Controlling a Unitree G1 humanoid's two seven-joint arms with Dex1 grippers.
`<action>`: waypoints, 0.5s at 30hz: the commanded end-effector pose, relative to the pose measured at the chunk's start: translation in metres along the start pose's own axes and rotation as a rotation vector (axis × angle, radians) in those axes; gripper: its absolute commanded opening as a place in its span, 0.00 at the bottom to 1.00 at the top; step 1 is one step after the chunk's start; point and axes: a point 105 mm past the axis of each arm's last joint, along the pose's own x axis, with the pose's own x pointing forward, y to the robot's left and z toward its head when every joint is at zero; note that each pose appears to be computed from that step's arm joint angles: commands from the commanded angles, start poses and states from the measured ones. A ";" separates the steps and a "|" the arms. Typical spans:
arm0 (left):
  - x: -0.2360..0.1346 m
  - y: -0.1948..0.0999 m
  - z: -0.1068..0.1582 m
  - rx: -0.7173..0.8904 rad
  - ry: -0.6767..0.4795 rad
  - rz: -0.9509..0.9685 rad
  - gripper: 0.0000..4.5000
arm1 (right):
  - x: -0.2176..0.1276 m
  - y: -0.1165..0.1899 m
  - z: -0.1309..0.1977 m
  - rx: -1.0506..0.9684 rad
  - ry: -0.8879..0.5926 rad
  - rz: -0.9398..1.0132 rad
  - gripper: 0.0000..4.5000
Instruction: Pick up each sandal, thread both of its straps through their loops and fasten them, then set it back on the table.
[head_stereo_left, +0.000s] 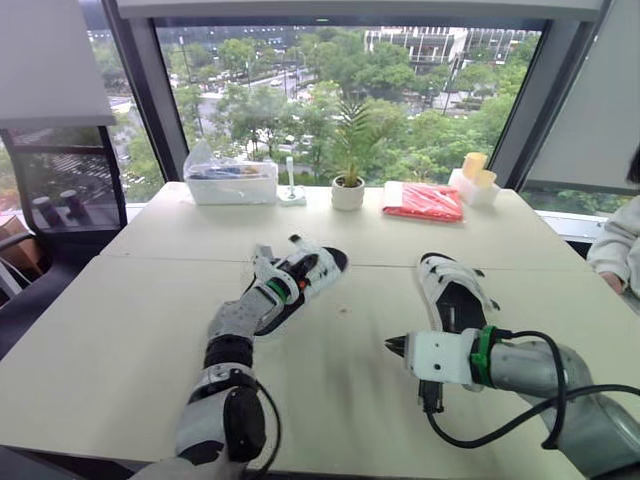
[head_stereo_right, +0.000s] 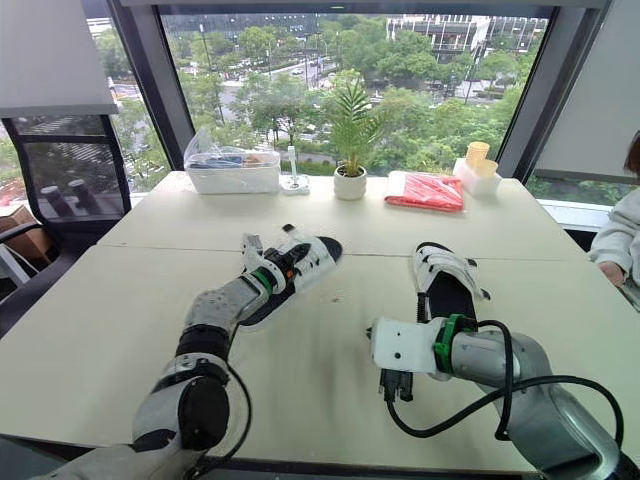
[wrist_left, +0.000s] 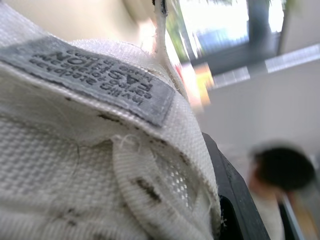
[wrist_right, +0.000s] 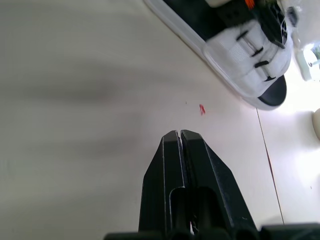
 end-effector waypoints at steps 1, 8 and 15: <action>0.011 -0.005 0.015 -0.069 -0.196 0.052 0.01 | 0.000 -0.008 0.008 -0.023 -0.023 -0.029 0.00; 0.011 0.007 0.022 -0.149 -0.301 0.118 0.01 | 0.005 -0.016 0.015 -0.029 -0.045 -0.040 0.00; 0.006 0.023 0.021 -0.139 -0.274 0.164 0.35 | 0.005 -0.017 0.014 -0.027 -0.042 -0.043 0.00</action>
